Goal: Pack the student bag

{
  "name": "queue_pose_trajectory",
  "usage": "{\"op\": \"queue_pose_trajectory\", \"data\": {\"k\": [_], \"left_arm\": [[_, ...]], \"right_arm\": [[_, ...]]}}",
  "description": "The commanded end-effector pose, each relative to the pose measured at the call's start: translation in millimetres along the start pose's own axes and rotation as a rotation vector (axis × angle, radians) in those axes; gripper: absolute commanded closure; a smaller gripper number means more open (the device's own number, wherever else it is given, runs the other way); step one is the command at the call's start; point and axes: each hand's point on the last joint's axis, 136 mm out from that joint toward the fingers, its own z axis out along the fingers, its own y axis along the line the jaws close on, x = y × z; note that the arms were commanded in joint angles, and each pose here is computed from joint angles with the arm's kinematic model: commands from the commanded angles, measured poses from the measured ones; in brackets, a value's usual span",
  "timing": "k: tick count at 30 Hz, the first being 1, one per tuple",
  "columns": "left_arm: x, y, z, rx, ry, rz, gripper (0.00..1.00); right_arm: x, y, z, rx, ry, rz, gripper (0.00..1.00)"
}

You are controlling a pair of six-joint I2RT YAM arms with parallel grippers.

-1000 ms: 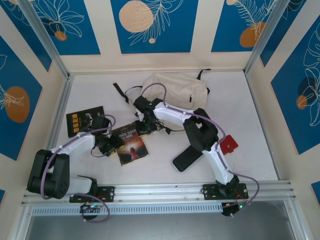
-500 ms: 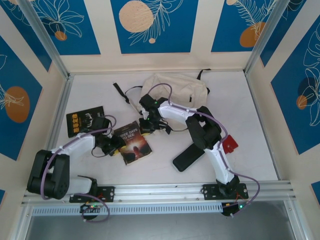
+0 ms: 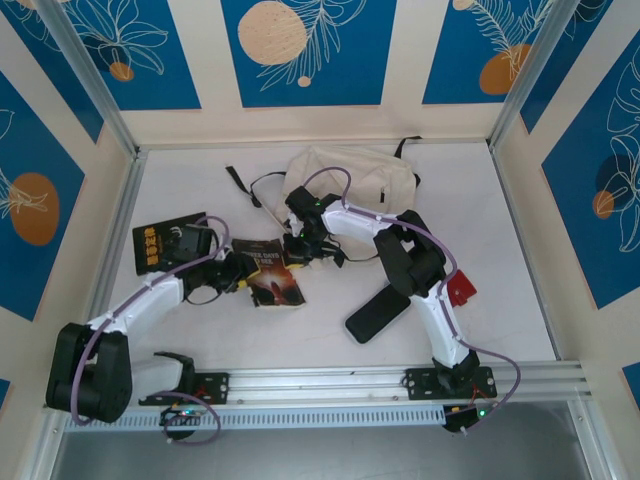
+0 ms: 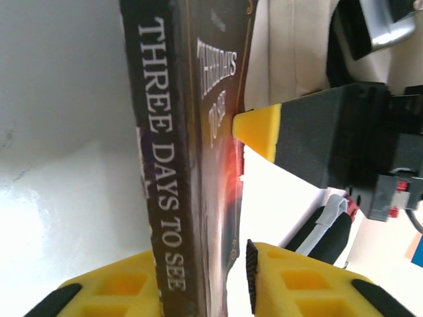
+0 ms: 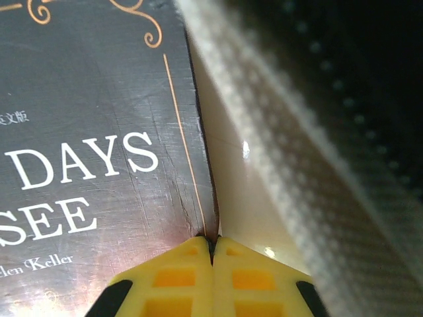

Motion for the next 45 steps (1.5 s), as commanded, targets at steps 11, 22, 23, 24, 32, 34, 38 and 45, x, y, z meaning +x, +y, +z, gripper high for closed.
{"op": "queue_pose_trajectory", "data": {"k": [11, 22, 23, 24, 32, 34, 38, 45], "left_arm": [[-23.9, -52.2, -44.7, -0.023, -0.099, 0.162, 0.97], [-35.4, -172.4, -84.6, 0.361, -0.094, 0.265, 1.0], [-37.1, -182.0, -85.8, 0.396, -0.088, 0.275, 1.0], [-37.8, -192.8, -87.3, 0.436, -0.078, 0.292, 1.0], [-43.8, -238.8, -84.5, 0.582, -0.006, 0.37, 1.0], [-46.3, -243.6, -83.7, 0.594, 0.001, 0.378, 1.0], [-45.9, -246.6, -81.2, 0.612, 0.023, 0.392, 1.0], [-44.7, -237.0, -75.8, 0.589, 0.024, 0.379, 1.0]], "right_arm": [[-3.1, 38.9, -73.8, -0.184, -0.123, -0.112, 0.59], [-30.0, 45.8, -197.3, -0.59, -0.297, -0.153, 0.2], [-30.5, 45.3, -205.3, -0.627, -0.295, -0.157, 0.15], [-30.2, 44.9, -211.9, -0.661, -0.287, -0.163, 0.12], [-26.3, 51.6, -233.8, -0.815, -0.216, -0.205, 0.01], [-25.0, 55.1, -239.2, -0.843, -0.203, -0.214, 0.01], [-20.4, 60.5, -248.9, -0.885, -0.188, -0.233, 0.03], [-15.6, 57.8, -255.1, -0.896, -0.195, -0.195, 0.43]]}}
